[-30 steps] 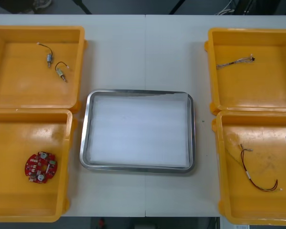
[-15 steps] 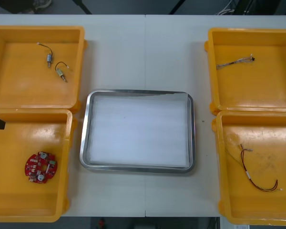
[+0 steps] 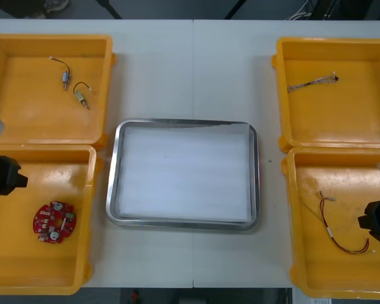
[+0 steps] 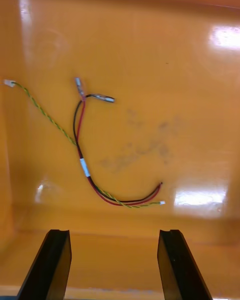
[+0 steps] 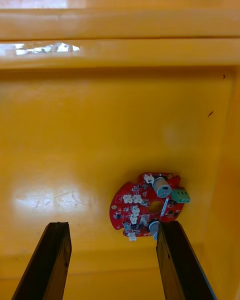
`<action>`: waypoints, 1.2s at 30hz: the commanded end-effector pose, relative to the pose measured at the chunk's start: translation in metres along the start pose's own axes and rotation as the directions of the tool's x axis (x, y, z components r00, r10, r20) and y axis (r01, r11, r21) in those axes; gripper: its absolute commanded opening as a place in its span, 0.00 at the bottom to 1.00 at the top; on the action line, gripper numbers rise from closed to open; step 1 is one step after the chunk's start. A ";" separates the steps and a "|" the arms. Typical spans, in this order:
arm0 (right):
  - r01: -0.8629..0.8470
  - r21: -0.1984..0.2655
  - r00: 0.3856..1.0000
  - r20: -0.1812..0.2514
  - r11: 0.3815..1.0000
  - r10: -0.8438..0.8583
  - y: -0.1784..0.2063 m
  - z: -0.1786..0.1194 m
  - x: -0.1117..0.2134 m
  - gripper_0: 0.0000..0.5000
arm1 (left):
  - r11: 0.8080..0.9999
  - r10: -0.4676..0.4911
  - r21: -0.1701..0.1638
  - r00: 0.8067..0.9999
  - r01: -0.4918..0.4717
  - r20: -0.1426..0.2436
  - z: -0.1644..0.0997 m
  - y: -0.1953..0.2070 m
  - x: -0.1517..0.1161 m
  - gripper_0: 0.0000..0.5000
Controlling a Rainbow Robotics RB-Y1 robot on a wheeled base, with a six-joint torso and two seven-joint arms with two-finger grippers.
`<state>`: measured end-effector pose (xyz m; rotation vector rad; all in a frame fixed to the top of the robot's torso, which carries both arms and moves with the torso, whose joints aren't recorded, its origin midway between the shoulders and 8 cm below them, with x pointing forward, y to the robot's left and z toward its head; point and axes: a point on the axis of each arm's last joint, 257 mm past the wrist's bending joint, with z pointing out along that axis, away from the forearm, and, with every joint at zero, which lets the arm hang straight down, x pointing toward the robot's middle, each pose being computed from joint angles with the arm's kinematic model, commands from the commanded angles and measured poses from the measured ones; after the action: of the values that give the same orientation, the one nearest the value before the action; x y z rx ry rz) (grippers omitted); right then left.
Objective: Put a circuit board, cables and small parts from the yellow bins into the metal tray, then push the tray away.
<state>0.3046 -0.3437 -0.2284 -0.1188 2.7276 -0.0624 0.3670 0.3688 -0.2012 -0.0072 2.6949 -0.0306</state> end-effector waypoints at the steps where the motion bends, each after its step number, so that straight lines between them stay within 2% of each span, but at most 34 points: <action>1: 0.121 0.012 0.993 0.010 0.993 -0.121 0.009 0.006 0.007 1.00 | 0.997 0.074 0.009 0.997 -0.074 0.003 0.014 -0.017 0.010 1.00; 4: 0.153 0.031 0.987 0.036 0.988 -0.154 0.012 0.016 0.004 1.00 | 0.997 0.072 0.016 0.997 -0.072 0.007 0.023 -0.025 0.013 1.00; 7: 0.172 0.039 0.984 0.041 0.984 -0.174 0.016 0.027 0.005 1.00 | 0.998 0.065 0.023 0.998 -0.066 0.008 0.030 -0.032 0.016 1.00; 15: 0.193 0.022 0.981 0.034 0.981 -0.193 0.021 0.066 0.010 1.00 | 0.997 0.074 -0.002 0.997 -0.074 0.025 0.052 -0.041 0.026 1.00; 20: 0.202 0.018 0.979 0.025 0.979 -0.202 0.020 0.085 0.016 1.00 | 0.997 0.071 0.010 0.997 -0.071 0.018 0.061 -0.049 0.035 1.00; 26: 0.226 0.016 0.973 0.038 0.974 -0.227 0.021 0.109 0.021 1.00 | 0.996 0.089 -0.022 0.996 -0.088 0.026 0.073 -0.051 0.041 1.00; 31: 0.244 0.021 0.969 0.019 0.970 -0.244 0.018 0.113 0.033 1.00 | 0.997 0.078 -0.016 0.997 -0.077 0.022 0.076 -0.057 0.045 1.00; 36: 0.249 0.021 0.968 0.011 0.968 -0.249 0.016 0.113 0.036 1.00 | 0.996 0.078 -0.035 0.996 -0.077 0.032 0.081 -0.056 0.046 1.00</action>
<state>0.3289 -0.3250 -0.3415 -0.3853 2.6659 -0.1221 0.3674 0.3235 -0.2856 0.1889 2.6648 0.0846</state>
